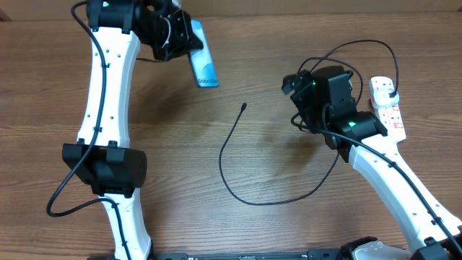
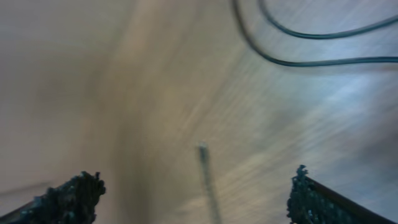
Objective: Plug charger to phone and switch on socket
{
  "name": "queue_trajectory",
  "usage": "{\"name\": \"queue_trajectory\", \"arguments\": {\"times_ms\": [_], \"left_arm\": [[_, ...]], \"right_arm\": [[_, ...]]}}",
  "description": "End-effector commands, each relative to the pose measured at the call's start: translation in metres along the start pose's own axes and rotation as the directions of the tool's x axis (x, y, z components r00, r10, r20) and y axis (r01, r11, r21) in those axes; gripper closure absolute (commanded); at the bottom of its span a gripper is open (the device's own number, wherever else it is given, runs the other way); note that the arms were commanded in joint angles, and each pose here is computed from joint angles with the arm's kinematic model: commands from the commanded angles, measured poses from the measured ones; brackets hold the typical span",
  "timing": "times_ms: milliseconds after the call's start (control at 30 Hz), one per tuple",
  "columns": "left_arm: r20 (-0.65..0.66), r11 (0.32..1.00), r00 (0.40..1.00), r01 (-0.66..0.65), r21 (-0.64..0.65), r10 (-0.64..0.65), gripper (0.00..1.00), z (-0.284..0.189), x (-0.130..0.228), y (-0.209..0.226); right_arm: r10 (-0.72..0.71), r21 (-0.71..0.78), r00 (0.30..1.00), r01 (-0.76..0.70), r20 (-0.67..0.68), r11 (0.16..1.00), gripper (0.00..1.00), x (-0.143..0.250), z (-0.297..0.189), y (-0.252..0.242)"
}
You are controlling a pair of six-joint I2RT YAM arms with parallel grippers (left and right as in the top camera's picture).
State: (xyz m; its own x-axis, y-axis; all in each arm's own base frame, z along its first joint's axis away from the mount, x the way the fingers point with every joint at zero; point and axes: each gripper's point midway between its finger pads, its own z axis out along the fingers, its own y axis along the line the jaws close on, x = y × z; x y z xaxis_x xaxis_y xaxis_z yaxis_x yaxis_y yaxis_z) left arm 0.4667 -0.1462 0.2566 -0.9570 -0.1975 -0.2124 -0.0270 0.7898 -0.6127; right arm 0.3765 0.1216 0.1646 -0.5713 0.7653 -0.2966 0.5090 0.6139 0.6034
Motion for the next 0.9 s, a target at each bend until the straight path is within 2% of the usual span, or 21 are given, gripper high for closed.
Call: {"name": "queue_trajectory", "arguments": {"times_ms": [0, 100, 200, 400, 633, 867], "left_arm": [[-0.014, 0.984, 0.984, -0.177, -0.016, 0.177, 0.96, -0.009, 0.007, 0.001], [-0.056, 0.976, 0.974, -0.219, -0.021, 0.217, 0.96, -0.01, 0.017, 0.006], [-0.098, 0.968, 0.964, -0.249, -0.017, 0.246, 0.96, -0.011, 0.027, 0.009], [-0.137, 0.958, 0.949, -0.277, 0.072, 0.284, 0.96, -0.015, 0.041, 0.0], [-0.112, 0.955, 0.962, -0.224, 0.194, 0.248, 0.96, -0.029, 0.037, -0.006], [-0.113, 0.978, 0.987, -0.093, 0.188, 0.116, 0.96, -0.041, 0.027, 0.019]], "right_arm": [[-0.177, 0.036, 0.984, 0.176, 0.018, 0.984, 0.0, -0.005, -0.006, -0.004], [-0.229, 0.066, 0.973, 0.231, -0.036, 0.971, 0.0, 0.004, -0.006, -0.015], [-0.299, -0.001, 0.947, 0.302, -0.12, 0.953, 0.0, 0.021, -0.007, -0.009], [-0.305, -0.088, 0.93, 0.293, -0.204, 0.952, 0.17, 0.038, 0.0, 0.003], [-0.288, -0.082, 0.904, 0.276, -0.317, 0.958, 0.33, 0.047, 0.027, 0.02], [-0.288, -0.03, 0.876, 0.3, -0.387, 0.954, 0.46, 0.052, 0.056, 0.043]]}}
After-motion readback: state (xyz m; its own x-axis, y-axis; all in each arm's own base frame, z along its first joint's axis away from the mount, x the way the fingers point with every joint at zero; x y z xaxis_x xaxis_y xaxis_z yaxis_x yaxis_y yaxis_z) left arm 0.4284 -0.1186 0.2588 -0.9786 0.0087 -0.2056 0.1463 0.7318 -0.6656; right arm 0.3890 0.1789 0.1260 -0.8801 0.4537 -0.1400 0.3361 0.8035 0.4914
